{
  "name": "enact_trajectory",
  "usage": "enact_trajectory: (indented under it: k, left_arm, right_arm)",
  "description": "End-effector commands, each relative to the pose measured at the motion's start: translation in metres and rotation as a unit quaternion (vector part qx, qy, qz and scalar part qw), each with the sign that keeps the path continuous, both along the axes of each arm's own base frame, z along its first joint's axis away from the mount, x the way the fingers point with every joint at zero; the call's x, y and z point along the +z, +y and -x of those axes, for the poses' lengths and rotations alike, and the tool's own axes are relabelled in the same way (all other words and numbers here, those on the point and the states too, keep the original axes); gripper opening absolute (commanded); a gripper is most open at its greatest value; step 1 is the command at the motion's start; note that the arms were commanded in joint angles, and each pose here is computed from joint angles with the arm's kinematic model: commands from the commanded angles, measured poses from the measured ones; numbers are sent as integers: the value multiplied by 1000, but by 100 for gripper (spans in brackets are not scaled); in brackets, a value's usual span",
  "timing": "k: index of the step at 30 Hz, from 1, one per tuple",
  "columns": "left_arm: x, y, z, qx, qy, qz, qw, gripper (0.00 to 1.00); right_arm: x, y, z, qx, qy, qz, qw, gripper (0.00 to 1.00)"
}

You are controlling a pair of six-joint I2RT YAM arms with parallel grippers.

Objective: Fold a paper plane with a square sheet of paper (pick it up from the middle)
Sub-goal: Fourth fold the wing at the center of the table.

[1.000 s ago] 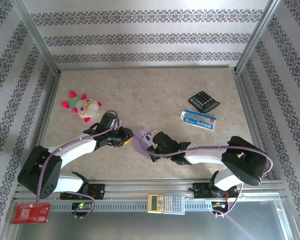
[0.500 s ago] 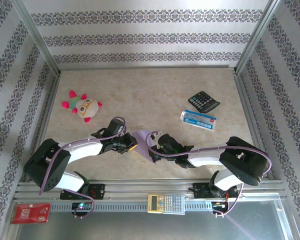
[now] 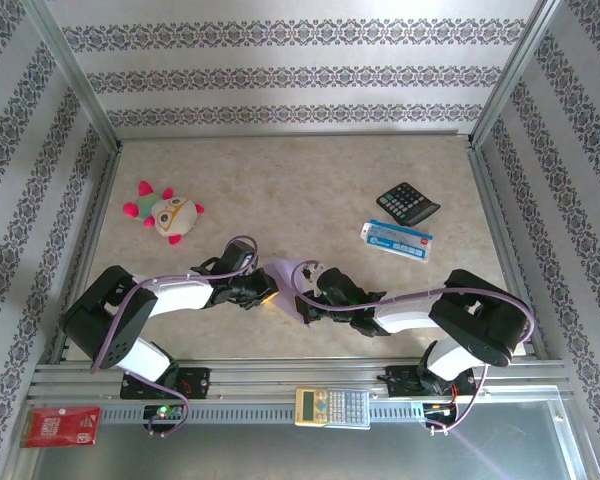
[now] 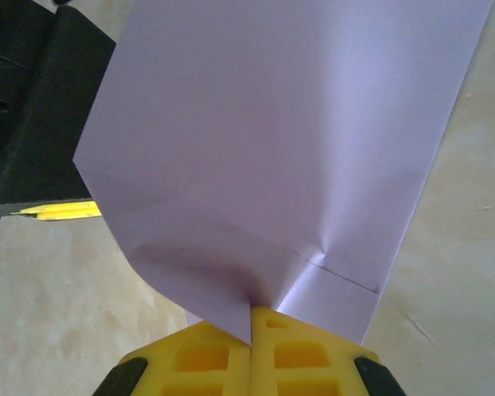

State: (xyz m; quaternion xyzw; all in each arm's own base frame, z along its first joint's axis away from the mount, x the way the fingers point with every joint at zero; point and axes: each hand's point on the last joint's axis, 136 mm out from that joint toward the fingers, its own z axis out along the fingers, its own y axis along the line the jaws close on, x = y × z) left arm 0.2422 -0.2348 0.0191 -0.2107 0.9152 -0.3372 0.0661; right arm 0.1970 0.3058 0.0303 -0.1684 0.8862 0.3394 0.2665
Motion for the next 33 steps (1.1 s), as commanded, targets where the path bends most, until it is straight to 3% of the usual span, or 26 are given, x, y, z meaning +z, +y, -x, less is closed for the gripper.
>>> enact_trajectory:
  k: [1, 17, 33]
  left_arm:
    - [-4, -4, 3, 1, 2, 5, 1000, 18]
    - [15, -6, -4, -14, -26, -2, 1000, 21]
    - [31, -23, -43, -36, -56, -7, 998, 22]
  right_arm:
    - [-4, -1, 0, -6, 14, -10, 1000, 0]
    - [-10, 1, 2, 4, 22, -22, 1000, 1]
    - [-13, -8, 6, 17, 28, -15, 999, 0]
